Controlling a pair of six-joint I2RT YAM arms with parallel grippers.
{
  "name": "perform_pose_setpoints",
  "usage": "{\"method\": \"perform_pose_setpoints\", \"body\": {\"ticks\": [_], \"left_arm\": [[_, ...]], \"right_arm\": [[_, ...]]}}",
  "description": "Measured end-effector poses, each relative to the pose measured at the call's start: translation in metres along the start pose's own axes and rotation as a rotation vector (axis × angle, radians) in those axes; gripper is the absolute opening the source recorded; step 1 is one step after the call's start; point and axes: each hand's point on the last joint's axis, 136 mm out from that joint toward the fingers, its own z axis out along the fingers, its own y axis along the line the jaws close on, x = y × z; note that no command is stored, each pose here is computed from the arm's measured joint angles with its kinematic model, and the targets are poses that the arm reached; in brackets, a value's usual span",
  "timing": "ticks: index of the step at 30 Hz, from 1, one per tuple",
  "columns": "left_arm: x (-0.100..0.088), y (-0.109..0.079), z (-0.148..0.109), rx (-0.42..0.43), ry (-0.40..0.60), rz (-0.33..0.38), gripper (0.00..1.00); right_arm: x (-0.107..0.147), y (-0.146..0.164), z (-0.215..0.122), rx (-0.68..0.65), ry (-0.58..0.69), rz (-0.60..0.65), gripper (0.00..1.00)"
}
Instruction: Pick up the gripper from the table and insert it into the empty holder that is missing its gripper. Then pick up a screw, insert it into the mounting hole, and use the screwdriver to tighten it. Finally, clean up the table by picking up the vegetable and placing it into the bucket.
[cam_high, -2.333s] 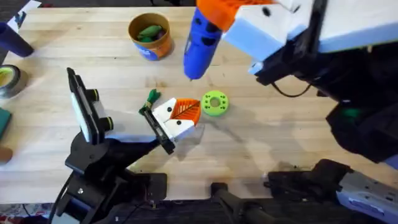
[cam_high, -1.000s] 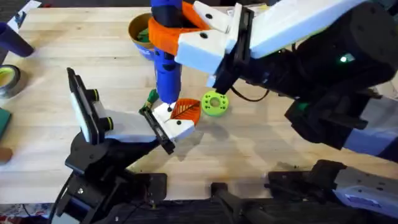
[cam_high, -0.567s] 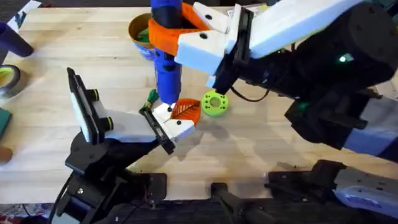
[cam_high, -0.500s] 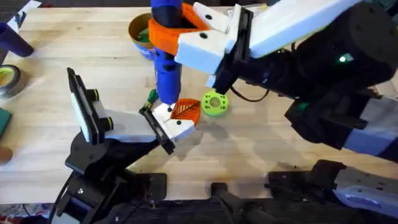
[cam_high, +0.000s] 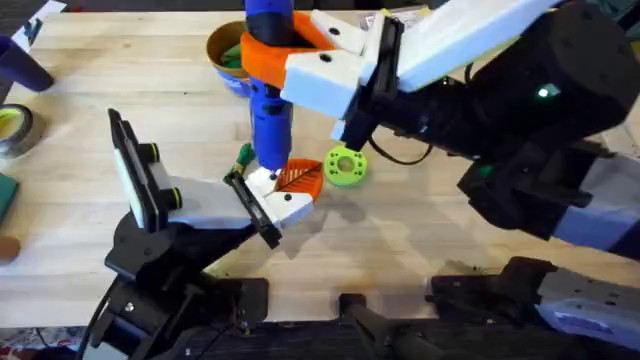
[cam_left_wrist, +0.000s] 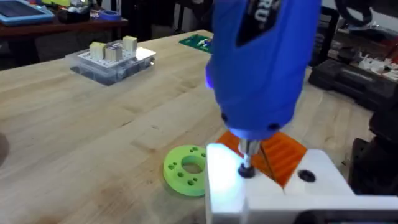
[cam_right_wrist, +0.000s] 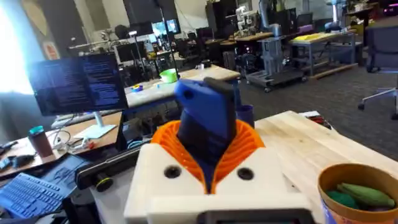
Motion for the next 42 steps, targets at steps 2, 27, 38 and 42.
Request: {"method": "perform_pose_setpoints", "body": {"ticks": [2,27,38,42], "left_arm": [[0.0,0.0,0.0,0.0,0.0,0.0,0.014],[0.0,0.0,0.0,0.0,0.0,0.0,0.014],[0.0,0.0,0.0,0.0,0.0,0.0,0.014],[0.0,0.0,0.0,0.0,0.0,0.0,0.014]], "right_arm": [[0.0,0.0,0.0,0.001,0.001,0.001,0.025],[0.001,0.0,0.0,0.002,0.005,0.003,0.025],[-0.009,0.002,0.0,-0.009,-0.034,-0.013,0.025],[-0.043,0.001,-0.006,-0.019,-0.157,-0.076,0.025]]}}
